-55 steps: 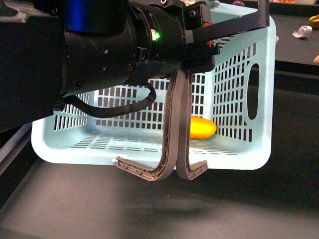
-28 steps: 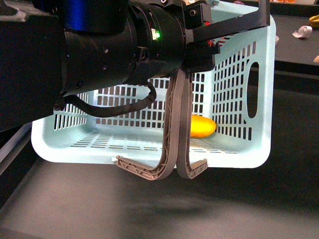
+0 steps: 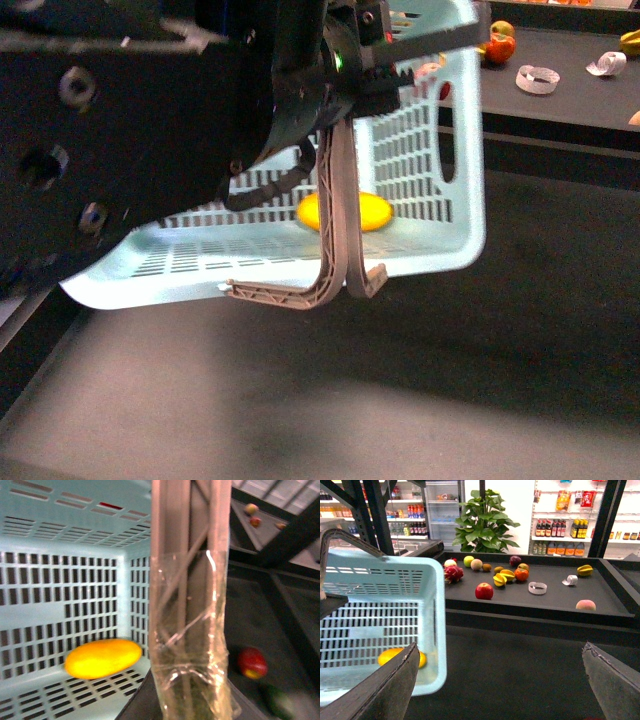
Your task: Pick mango with right arm and hold basket with left
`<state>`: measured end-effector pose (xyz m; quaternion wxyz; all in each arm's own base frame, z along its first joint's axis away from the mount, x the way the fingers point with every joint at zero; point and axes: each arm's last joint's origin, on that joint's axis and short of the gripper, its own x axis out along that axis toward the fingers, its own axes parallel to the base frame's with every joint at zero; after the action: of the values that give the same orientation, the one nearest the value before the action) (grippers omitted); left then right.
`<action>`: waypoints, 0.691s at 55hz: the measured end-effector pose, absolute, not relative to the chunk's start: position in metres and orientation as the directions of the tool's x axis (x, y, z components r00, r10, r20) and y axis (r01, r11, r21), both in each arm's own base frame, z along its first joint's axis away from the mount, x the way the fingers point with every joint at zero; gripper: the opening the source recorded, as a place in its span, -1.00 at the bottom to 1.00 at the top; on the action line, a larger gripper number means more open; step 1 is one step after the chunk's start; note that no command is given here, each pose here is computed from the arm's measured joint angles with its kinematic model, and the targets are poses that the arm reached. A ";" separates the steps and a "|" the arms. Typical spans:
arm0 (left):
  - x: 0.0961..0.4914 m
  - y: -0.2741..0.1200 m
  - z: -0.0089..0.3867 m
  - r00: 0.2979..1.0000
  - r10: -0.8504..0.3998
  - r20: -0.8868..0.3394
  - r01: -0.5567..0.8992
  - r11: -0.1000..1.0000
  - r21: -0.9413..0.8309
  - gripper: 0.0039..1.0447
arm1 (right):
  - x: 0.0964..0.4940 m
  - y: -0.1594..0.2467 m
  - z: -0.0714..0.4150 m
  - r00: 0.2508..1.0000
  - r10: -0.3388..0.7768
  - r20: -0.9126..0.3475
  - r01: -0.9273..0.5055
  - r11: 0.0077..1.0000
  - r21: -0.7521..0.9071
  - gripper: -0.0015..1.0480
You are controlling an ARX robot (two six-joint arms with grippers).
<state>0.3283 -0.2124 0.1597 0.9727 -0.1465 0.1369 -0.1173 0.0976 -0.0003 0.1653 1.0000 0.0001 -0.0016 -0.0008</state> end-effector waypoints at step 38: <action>0.409 -0.181 0.143 0.920 0.086 -0.383 -0.385 0.381 -0.841 -0.88 | 0.098 0.000 0.165 1.000 -0.002 0.003 0.002 1.000 0.000 0.85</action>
<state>0.4088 -0.1810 0.1425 0.8191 -0.5375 0.1394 0.1438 0.0976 -0.0003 0.1653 1.0000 0.0001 -0.0016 -0.0010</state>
